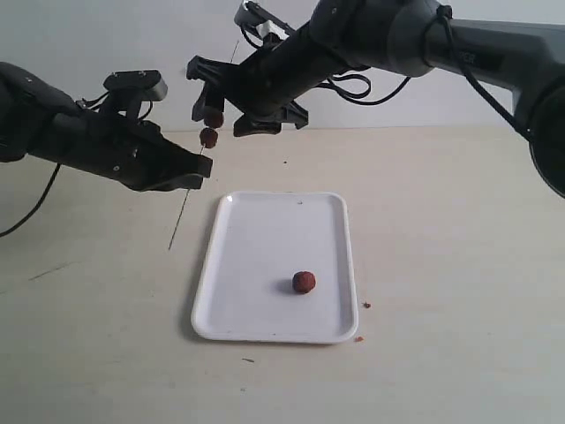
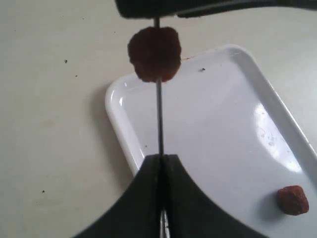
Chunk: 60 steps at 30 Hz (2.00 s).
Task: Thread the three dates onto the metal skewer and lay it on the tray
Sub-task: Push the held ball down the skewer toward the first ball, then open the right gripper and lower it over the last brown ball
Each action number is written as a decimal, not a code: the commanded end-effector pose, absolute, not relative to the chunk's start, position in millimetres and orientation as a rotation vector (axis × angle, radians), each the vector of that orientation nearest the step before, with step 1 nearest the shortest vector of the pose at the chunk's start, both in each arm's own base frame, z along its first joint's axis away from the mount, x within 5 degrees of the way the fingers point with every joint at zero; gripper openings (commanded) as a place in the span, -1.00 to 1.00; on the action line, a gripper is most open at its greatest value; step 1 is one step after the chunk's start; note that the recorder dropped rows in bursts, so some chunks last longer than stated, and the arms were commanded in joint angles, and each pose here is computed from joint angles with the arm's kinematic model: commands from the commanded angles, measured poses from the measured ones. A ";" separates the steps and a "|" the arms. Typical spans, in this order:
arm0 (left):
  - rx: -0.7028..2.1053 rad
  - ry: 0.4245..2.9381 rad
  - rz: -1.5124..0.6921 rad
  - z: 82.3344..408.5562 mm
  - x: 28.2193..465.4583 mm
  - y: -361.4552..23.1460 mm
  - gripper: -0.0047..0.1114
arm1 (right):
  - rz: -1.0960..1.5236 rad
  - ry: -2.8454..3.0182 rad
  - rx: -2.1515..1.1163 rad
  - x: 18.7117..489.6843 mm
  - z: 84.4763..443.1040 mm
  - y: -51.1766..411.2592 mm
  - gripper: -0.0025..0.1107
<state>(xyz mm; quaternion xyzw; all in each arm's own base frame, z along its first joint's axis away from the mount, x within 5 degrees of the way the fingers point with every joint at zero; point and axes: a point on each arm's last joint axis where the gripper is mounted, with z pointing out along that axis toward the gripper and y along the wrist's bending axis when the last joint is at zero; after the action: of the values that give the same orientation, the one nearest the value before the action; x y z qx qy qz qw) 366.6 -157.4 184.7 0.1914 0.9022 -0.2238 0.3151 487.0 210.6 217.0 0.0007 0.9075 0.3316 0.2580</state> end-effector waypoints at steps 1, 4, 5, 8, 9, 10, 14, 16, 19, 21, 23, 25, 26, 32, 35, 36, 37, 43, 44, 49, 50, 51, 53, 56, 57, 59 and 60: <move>0.510 2.360 -0.582 189.1 367.2 -158.2 -0.92 | 0.886 2.434 -0.012 488.2 222.0 210.1 0.19; 0.557 2.372 -0.569 187.7 365.7 -157.0 -0.92 | 0.856 2.427 -0.022 489.4 225.7 204.5 0.19; 0.578 2.376 -0.568 187.2 364.7 -157.3 -0.92 | 0.849 2.422 -0.019 490.2 227.8 201.2 0.19; 0.671 2.409 -0.563 184.0 359.6 -157.2 -0.92 | 0.790 2.423 -0.046 490.0 239.9 186.5 0.19; 0.683 2.416 -0.561 183.5 358.8 -157.1 -0.92 | 0.764 2.425 -0.059 489.8 243.1 181.9 0.19; 0.692 2.426 -0.558 182.8 358.0 -156.7 -0.92 | 0.737 2.428 -0.070 489.2 247.9 176.2 0.19; 0.671 2.497 -0.494 180.2 355.8 -151.2 -0.92 | 0.567 2.495 -0.145 480.3 268.7 147.3 0.18; 0.660 2.548 -0.434 179.1 354.9 -143.3 -0.92 | 0.397 2.613 -0.238 471.3 267.7 131.4 0.18; 0.631 2.584 -0.382 181.2 354.9 -134.0 -0.92 | 0.248 2.763 -0.377 460.0 257.7 122.0 0.18; 0.617 2.602 -0.359 182.6 355.1 -127.4 -0.92 | 0.254 2.836 -0.432 454.1 248.5 121.8 0.17; 0.614 2.628 -0.355 183.5 354.3 -120.6 -0.92 | 0.284 2.898 -0.401 450.3 231.1 126.1 0.13; 0.610 2.633 -0.356 183.3 354.4 -119.0 -0.92 | 0.290 2.952 -0.343 445.3 219.4 133.2 0.09; 0.610 2.633 -0.356 183.3 354.4 -119.0 -0.92 | 0.292 2.981 -0.322 441.0 213.3 138.4 0.08; 0.611 2.631 -0.353 183.4 354.6 -118.9 -0.92 | 0.286 3.070 -0.228 417.0 182.0 174.0 0.08; 0.613 2.627 -0.342 183.4 355.5 -117.0 -0.92 | 0.280 3.093 -0.171 405.4 164.8 186.5 0.08; 0.609 2.628 -0.341 183.4 355.8 -116.1 -0.92 | 0.274 3.103 -0.137 401.6 158.9 189.0 0.08; 0.607 2.628 -0.343 183.4 355.8 -116.2 -0.92 | 0.272 3.107 -0.111 398.3 154.4 192.2 0.08; 0.594 2.638 -0.359 183.3 355.1 -116.7 -0.92 | 0.270 3.092 0.014 385.8 129.6 199.1 0.08; 0.587 2.638 -0.365 183.5 355.1 -117.1 -0.92 | 0.265 3.089 0.041 384.4 126.4 198.8 0.08; 0.568 2.641 -0.385 183.8 354.9 -118.0 -0.92 | 0.229 3.075 0.108 382.2 119.6 196.9 0.08; 0.568 2.641 -0.385 183.8 354.9 -118.0 -0.92 | 0.202 3.073 0.116 382.6 119.4 195.3 0.08; 0.568 2.641 -0.385 183.8 354.9 -118.0 -0.92 | 0.190 3.070 0.116 382.9 119.3 194.6 0.08; 0.565 2.641 -0.388 183.8 354.8 -118.2 -0.92 | 0.181 3.068 0.121 383.1 119.3 194.1 0.08; 0.565 2.641 -0.388 183.8 354.8 -118.2 -0.92 | 0.187 3.060 0.121 383.8 119.4 194.4 0.08; 0.565 2.641 -0.388 183.8 354.8 -118.2 -0.92 | 0.187 3.060 0.121 383.8 119.4 194.4 0.08; 0.565 2.641 -0.388 183.8 354.8 -118.2 -0.92 | 0.185 3.057 0.119 384.1 119.4 194.3 0.08; 0.565 2.641 -0.388 183.8 354.8 -118.2 -0.92 | 0.177 3.052 0.110 384.5 119.4 193.8 0.08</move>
<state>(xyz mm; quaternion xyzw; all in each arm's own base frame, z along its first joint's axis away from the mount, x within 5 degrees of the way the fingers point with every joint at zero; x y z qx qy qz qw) 354.5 -117.8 177.5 0.2100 0.9483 -0.1330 0.1974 383.1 194.6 119.6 0.0411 0.9967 0.0626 0.0308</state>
